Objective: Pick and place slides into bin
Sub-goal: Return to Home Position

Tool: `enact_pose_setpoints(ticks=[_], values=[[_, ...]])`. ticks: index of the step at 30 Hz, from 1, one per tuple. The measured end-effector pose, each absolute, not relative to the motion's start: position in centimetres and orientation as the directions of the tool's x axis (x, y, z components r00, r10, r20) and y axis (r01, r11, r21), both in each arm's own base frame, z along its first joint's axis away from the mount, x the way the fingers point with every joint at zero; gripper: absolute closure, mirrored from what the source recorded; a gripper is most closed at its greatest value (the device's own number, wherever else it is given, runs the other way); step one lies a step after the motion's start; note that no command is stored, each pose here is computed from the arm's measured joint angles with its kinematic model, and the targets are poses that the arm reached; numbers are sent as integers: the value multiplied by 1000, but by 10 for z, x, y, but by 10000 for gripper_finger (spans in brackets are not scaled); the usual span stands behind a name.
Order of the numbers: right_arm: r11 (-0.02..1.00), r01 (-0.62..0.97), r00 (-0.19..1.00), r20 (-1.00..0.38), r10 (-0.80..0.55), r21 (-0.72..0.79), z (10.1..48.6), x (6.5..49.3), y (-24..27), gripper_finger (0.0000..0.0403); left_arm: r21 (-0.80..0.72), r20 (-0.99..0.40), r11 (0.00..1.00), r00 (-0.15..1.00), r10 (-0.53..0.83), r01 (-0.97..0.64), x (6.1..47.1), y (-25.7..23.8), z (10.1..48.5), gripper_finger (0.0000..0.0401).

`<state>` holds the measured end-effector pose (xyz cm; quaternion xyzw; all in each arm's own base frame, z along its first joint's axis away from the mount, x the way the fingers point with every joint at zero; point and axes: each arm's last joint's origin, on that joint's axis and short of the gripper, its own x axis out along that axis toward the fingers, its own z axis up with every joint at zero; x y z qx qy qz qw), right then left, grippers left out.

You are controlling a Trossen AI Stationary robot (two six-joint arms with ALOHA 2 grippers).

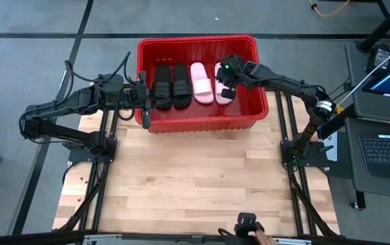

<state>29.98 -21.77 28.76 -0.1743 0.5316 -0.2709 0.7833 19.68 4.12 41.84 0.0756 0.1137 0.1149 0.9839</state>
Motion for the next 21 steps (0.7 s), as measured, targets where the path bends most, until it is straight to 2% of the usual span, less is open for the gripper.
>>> enact_pose_setpoints(ticks=[5, 11, 15, 21], values=[[802, 234, 326, -732, -598, -550, 327, 309, -201, 389, 176, -206, 962, 948, 245, -210, 197, 41, 418, 399], [807, 296, 399, -701, -591, -512, 363, 319, -178, 399, 191, -206, 959, 946, 249, -211, 197, 41, 418, 399], [827, 297, 438, -701, -563, -477, 370, 327, -154, 400, 277, -237, 950, 947, 215, -147, 195, 40, 415, 400], [867, 315, 549, -672, -498, -385, 380, 333, -99, 401, 234, -223, 957, 949, 224, -171, 181, 37, 403, 400]])
